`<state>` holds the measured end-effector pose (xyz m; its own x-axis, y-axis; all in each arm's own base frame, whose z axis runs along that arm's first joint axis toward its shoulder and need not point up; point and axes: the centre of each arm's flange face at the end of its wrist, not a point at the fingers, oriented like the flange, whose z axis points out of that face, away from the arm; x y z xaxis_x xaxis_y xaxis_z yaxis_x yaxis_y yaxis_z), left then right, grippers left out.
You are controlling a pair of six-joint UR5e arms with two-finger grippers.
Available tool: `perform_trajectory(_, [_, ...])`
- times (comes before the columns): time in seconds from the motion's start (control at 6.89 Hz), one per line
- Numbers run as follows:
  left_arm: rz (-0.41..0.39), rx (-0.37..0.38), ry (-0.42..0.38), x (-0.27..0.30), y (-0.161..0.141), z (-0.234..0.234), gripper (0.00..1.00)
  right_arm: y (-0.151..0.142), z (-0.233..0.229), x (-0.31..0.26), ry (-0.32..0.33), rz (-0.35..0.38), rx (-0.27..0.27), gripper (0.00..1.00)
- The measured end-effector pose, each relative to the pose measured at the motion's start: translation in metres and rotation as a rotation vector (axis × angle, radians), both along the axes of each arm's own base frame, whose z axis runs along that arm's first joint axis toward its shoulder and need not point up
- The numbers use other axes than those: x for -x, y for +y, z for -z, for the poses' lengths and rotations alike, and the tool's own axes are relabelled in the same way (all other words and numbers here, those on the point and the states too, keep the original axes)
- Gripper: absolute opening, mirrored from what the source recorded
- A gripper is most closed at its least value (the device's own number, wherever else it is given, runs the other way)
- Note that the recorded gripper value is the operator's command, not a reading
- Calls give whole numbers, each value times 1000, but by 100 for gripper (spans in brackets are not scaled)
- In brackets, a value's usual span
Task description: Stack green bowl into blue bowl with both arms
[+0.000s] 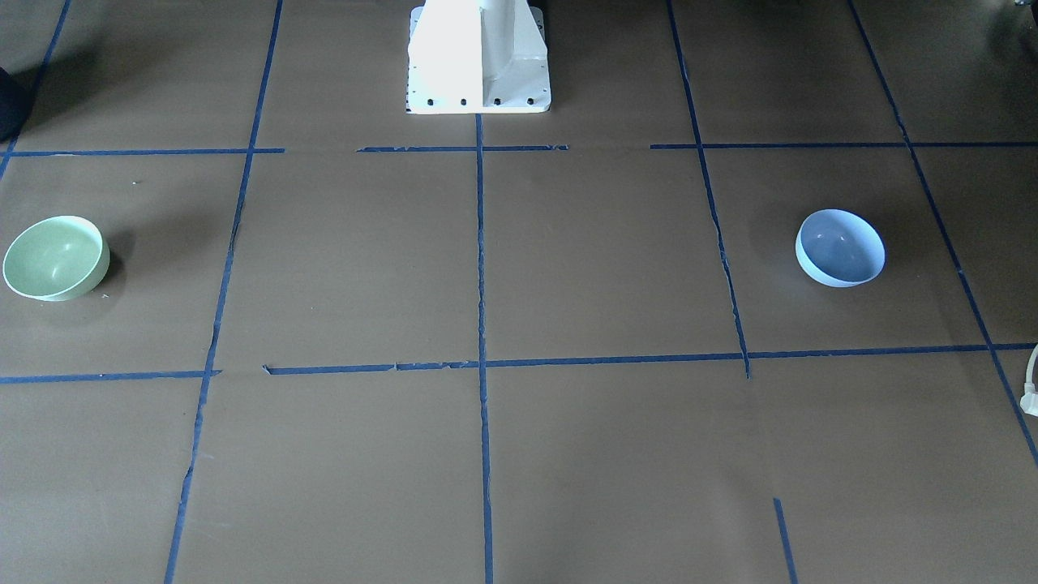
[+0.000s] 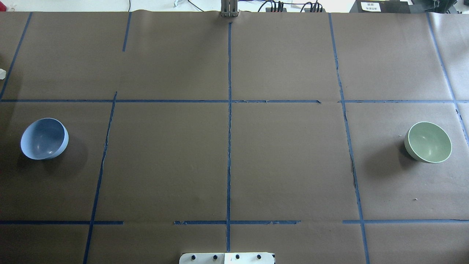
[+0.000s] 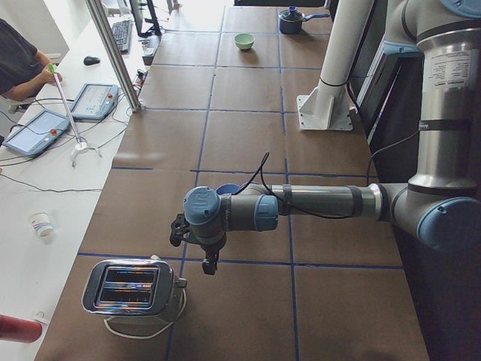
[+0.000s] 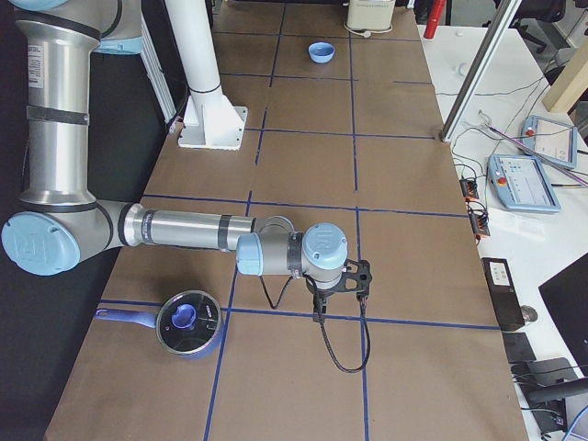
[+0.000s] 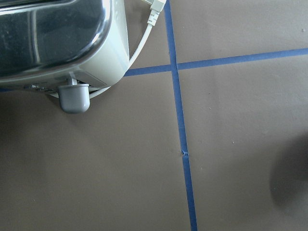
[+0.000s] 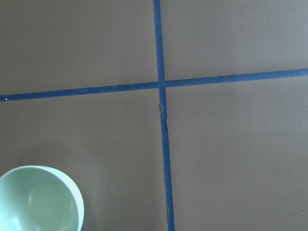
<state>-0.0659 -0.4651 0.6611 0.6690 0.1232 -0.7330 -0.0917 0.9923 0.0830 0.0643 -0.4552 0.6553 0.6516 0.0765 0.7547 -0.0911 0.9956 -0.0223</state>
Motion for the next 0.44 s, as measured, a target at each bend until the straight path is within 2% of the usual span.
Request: perform_trajectory(0.44, [-2,-25,2,-2,-10,14,100,-1,1,0,-2,0,-1,100])
